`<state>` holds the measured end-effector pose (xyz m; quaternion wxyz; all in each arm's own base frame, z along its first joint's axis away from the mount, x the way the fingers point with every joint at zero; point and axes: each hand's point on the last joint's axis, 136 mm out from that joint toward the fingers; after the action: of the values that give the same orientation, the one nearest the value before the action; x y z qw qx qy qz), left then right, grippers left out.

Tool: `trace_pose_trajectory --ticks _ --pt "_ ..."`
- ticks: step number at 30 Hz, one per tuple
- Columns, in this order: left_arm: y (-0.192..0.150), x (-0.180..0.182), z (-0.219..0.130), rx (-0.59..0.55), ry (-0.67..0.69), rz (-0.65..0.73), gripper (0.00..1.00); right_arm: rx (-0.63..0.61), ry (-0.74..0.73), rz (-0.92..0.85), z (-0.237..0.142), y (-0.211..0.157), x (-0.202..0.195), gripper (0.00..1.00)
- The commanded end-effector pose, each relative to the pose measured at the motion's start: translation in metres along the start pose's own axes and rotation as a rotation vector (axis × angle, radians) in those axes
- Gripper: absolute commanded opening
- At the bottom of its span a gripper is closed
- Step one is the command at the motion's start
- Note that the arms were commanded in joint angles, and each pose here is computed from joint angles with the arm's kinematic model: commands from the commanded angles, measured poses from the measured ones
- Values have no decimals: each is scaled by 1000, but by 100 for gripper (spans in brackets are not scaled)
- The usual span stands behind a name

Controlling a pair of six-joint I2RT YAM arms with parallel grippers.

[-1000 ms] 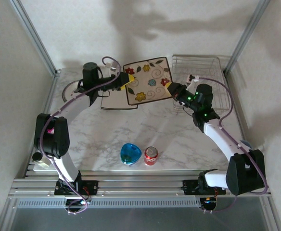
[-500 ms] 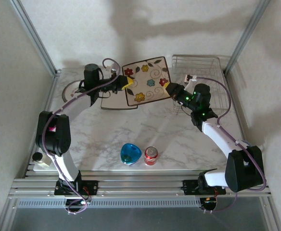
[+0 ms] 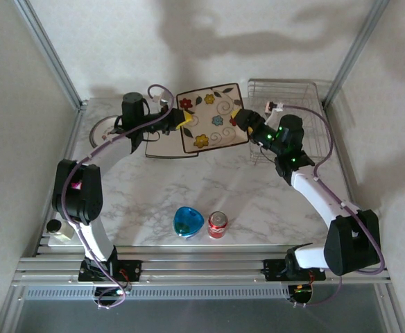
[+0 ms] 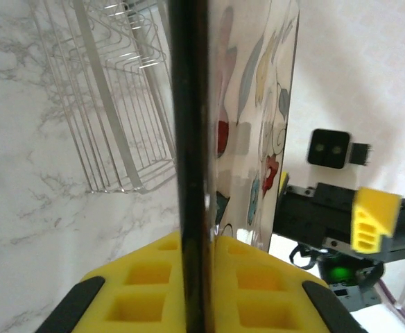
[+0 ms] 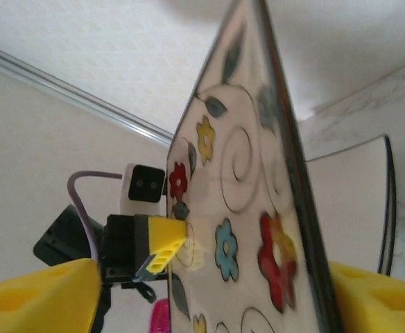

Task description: Unload the plates from the dish rack

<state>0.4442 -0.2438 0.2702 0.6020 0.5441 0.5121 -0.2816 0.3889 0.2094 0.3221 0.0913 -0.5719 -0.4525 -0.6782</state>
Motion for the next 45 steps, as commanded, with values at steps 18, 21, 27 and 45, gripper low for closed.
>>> trace_pose_trajectory --ticks 18,21,27,45 --pt "99 -55 -76 -536 40 113 0 249 -916 -565 -110 62 -25 99" --pt "102 -41 -95 -679 77 74 0 357 -1029 -628 -124 79 -30 99" --pt "94 1 -128 -930 42 -66 0 447 -1198 -606 -140 96 -57 99" --pt "57 37 -139 -1265 99 -209 0 476 -1197 -577 -148 80 -80 99"
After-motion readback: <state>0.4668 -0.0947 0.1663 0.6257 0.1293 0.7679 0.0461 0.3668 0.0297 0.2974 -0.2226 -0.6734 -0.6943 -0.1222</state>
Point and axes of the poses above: each hand's point on the last joint's axis, 136 mm out from that joint toward the fingers, its own z axis out along the fingers, its own x axis along the line the jaws close on, y = z × x, and after that the axes turned 1 degree about z, right-handed
